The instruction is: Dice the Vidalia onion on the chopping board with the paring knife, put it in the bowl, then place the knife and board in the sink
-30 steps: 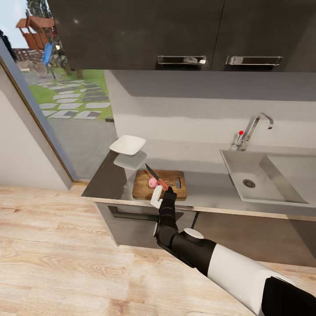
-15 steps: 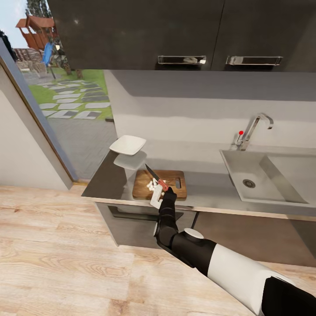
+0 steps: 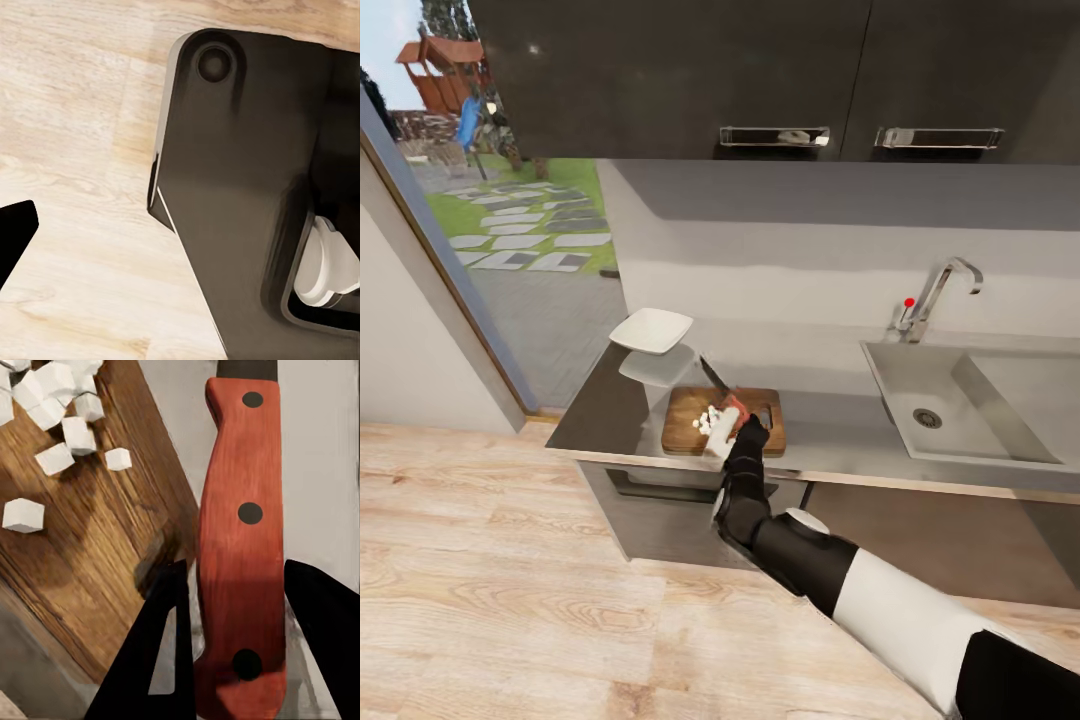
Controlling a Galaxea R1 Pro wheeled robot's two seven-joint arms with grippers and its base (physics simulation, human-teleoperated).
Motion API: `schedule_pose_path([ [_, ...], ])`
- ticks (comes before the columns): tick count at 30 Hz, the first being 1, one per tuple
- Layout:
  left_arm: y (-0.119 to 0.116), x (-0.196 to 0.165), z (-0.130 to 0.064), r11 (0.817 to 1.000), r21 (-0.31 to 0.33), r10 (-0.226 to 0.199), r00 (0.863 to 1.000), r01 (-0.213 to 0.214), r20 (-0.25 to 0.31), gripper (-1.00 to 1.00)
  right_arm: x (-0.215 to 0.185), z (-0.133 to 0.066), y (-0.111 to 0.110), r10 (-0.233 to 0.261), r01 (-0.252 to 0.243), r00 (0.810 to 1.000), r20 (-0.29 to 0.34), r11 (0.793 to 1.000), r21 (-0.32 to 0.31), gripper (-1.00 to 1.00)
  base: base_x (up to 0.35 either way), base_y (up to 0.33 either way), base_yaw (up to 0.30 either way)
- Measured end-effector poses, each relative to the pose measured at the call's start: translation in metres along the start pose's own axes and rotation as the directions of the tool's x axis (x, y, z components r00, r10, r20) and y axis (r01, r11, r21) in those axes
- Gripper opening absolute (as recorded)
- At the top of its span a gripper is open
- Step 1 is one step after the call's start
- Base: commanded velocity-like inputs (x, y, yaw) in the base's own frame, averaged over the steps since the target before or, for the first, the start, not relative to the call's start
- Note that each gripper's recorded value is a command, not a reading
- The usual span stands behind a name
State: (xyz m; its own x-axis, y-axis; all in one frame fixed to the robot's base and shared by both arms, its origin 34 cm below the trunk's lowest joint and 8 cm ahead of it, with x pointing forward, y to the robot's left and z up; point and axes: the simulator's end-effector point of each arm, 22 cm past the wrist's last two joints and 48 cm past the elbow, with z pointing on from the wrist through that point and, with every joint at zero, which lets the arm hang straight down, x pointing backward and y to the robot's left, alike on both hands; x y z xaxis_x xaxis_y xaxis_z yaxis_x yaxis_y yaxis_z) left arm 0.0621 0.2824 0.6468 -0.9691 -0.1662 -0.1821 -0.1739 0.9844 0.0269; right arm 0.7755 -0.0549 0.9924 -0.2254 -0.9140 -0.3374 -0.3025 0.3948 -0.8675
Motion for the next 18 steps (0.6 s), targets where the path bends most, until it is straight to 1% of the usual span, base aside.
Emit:
schedule_pose_path([
  [1, 0.0, 0.0, 0.0, 1.0, 0.0, 0.0, 1.0, 0.0, 0.0, 1.0, 0.003, 0.004, -0.014, 0.052, -0.052, 0.998, -0.017, 0.999, 0.01, -1.0, 0.0, 0.0, 0.0],
  [2, 0.0, 0.0, 0.0, 1.0, 0.0, 0.0, 1.0, 0.0, 0.0, 1.0, 0.007, 0.008, -0.03, 0.113, -0.112, 0.993, -0.033, 0.993, 0.023, -1.0, 0.0, 0.0, 0.0],
  [3, 0.0, 0.0, 0.0, 1.0, 0.0, 0.0, 1.0, 0.0, 0.0, 1.0, 0.011, 0.012, -0.049, 0.18, -0.178, 0.983, -0.046, 0.983, 0.04, -1.0, 0.0, 0.0, 0.0],
  [4, 0.0, 0.0, 0.0, 1.0, 0.0, 0.0, 1.0, 0.0, 0.0, 1.0, 0.015, 0.014, -0.067, 0.249, -0.246, 0.967, -0.054, 0.968, 0.051, -1.0, 0.0, 0.0, 0.0],
  [5, 0.0, 0.0, 0.0, 1.0, 0.0, 0.0, 1.0, 0.0, 0.0, 1.0, 0.019, 0.017, -0.083, 0.315, -0.312, 0.947, -0.058, 0.949, 0.051, -1.0, 0.0, 0.0, 0.0],
  [6, 0.0, 0.0, 0.0, 1.0, 0.0, 0.0, 1.0, 0.0, 0.0, 1.0, 0.021, 0.018, -0.094, 0.375, -0.373, 0.925, -0.06, 0.927, 0.037, -1.0, 0.0, 0.0, 0.0],
  [7, 0.0, 0.0, 0.0, 1.0, 0.0, 0.0, 1.0, 0.0, 0.0, 1.0, 0.023, 0.02, -0.103, 0.428, -0.428, 0.902, -0.062, 0.904, 0.01, -1.0, 0.0, 0.0, 0.0],
  [9, 0.0, 0.0, 0.0, 1.0, 0.0, 0.0, 1.0, 0.0, 0.0, 1.0, 0.031, 0.024, -0.116, 0.518, -0.522, 0.852, -0.073, 0.851, -0.053, -1.0, 0.0, 0.0, 0.0],
  [10, 0.0, 0.0, 0.0, 1.0, 0.0, 0.0, 1.0, 0.0, 0.0, 1.0, 0.035, 0.026, -0.119, 0.541, -0.546, 0.837, -0.08, 0.835, -0.069, -1.0, 0.0, 0.0, 0.0],
  [11, 0.0, 0.0, 0.0, 1.0, 0.0, 0.0, 1.0, 0.0, 0.0, 1.0, 0.046, 0.029, -0.127, 0.577, -0.584, 0.811, -0.093, 0.807, -0.083, -1.0, 0.0, 0.0, 0.0],
  [12, 0.0, 0.0, 0.0, 1.0, 0.0, 0.0, 1.0, 0.0, 0.0, 1.0, 0.06, 0.033, -0.136, 0.614, -0.623, 0.782, -0.108, 0.777, -0.09, -1.0, 0.0, 0.0, 0.0],
  [13, 0.0, 0.001, 0.0, 1.0, 0.0, 0.0, 1.0, 0.0, -0.001, 1.0, 0.08, 0.037, -0.149, 0.658, -0.669, 0.743, -0.125, 0.738, -0.089, -1.0, 0.0, 0.0, 0.0],
  [14, 0.0, 0.001, 0.0, 1.0, 0.0, 0.0, 1.0, 0.0, -0.003, 1.0, 0.092, 0.039, -0.156, 0.686, -0.699, 0.715, -0.135, 0.709, -0.092, -1.0, 0.0, 0.0, 0.0],
  [15, 0.0, 0.002, -0.001, 1.0, -0.001, 0.0, 1.0, 0.0, -0.006, 1.0, 0.104, 0.041, -0.161, 0.704, -0.718, 0.695, -0.144, 0.689, -0.095, -1.0, 0.0, 0.0, 0.0],
  [16, 0.001, 0.003, -0.001, 1.0, -0.001, 0.0, 1.0, 0.0, -0.008, 1.0, 0.116, 0.043, -0.165, 0.714, -0.73, 0.683, -0.153, 0.676, -0.099, -1.0, 0.0, 0.0, 0.0],
  [17, 0.001, 0.004, -0.001, 1.0, -0.002, 0.0, 1.0, 0.0, -0.01, 1.0, 0.13, 0.044, -0.169, 0.72, -0.737, 0.675, -0.163, 0.666, -0.115, -1.0, 0.0, 0.0, 0.0],
  [18, 0.001, 0.005, -0.001, 1.0, -0.002, 0.0, 1.0, 0.0, -0.011, 1.0, 0.138, 0.044, -0.171, 0.72, -0.74, 0.672, -0.17, 0.66, -0.129, -1.0, 0.0, 0.0, 0.0],
])
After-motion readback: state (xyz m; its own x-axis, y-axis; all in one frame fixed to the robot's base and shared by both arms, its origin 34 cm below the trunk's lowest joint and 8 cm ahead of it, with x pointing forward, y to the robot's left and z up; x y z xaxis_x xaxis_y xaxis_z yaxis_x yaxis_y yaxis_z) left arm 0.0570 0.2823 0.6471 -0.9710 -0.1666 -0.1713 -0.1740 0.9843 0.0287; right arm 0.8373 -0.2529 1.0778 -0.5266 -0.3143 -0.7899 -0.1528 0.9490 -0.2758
